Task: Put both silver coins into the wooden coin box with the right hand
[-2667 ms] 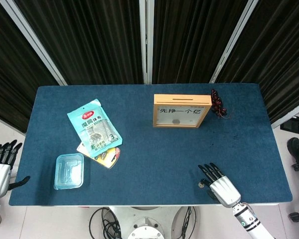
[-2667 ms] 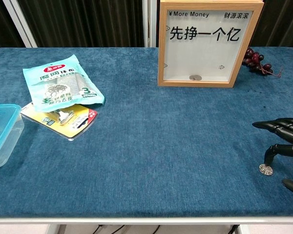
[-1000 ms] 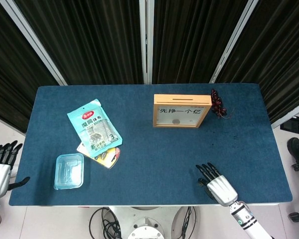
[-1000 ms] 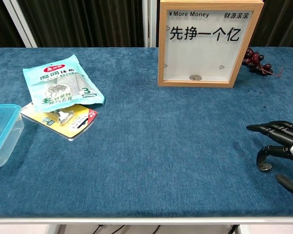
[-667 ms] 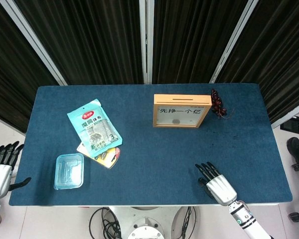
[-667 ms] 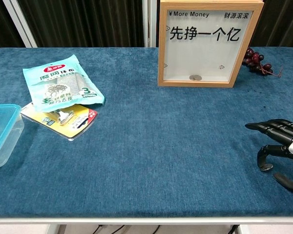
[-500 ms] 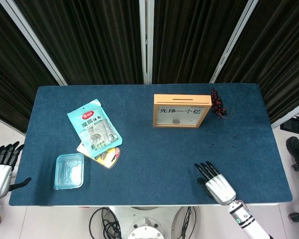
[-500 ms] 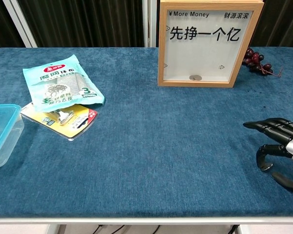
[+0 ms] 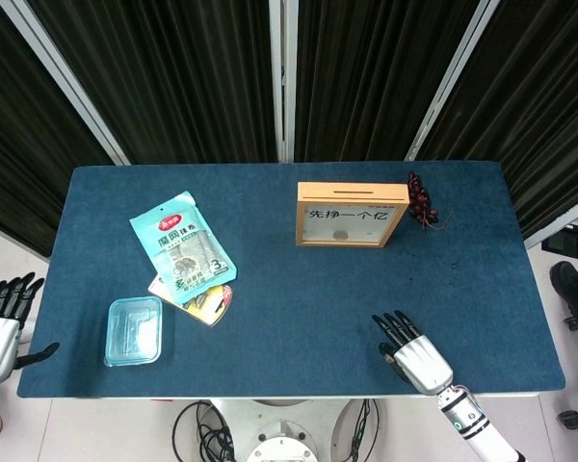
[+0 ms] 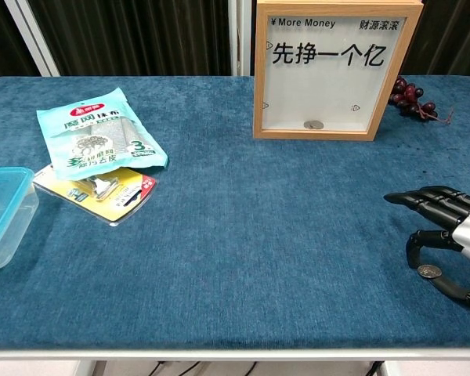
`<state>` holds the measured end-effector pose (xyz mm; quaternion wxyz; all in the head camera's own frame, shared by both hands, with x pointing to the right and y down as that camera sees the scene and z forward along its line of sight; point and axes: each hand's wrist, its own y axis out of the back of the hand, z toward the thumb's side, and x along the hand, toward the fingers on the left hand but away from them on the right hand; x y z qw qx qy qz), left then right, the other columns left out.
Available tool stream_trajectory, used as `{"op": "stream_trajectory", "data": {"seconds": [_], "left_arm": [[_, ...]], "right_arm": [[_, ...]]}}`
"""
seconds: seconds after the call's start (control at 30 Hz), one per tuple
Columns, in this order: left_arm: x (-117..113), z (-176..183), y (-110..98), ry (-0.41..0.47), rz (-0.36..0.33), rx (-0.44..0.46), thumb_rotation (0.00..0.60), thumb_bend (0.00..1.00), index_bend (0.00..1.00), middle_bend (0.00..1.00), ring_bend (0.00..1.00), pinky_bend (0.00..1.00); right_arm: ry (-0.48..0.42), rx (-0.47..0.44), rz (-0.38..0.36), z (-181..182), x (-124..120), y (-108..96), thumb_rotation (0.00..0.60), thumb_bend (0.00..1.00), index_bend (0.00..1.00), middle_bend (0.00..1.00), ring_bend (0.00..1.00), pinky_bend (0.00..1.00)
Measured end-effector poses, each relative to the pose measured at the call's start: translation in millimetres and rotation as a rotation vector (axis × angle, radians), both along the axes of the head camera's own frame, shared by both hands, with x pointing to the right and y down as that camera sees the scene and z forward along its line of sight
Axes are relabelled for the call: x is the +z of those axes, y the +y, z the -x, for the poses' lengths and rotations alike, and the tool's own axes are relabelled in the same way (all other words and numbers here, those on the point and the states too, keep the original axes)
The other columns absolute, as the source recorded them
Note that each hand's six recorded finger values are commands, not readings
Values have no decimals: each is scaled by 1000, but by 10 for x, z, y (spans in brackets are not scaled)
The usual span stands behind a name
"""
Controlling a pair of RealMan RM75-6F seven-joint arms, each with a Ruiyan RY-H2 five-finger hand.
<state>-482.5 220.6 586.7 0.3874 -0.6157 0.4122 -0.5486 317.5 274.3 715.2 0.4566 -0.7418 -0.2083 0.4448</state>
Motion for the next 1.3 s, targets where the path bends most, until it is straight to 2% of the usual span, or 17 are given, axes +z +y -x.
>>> {"op": "stream_trajectory", "data": {"seconds": [0.13, 0.37, 0.83, 1.13, 1.3], "left_arm": [[-6, -5, 0, 4, 0, 1, 600, 0, 0, 0, 0, 0], [-8, -14, 0, 5, 3, 1, 600, 0, 0, 0, 0, 0], [-9, 8, 16, 0, 8, -8, 600, 0, 0, 0, 0, 0], [-14, 4, 13, 0, 4, -7, 600, 0, 0, 0, 0, 0], [-23, 4, 17, -3, 3, -7, 600, 0, 0, 0, 0, 0]], "right_arm": [[-9, 0, -6, 7, -5, -7, 600, 318, 479, 0, 0, 0], [-13, 9, -24, 2, -16, -27, 600, 318, 561, 6, 0, 0], [-14, 7, -29, -7, -5, -78, 600, 348, 609, 18, 0, 0], [-57, 27, -46, 11, -88, -169, 600, 397, 649, 22, 0, 0], [-124, 79, -56, 20, -237, -303, 600, 400, 663, 22, 0, 0]]}}
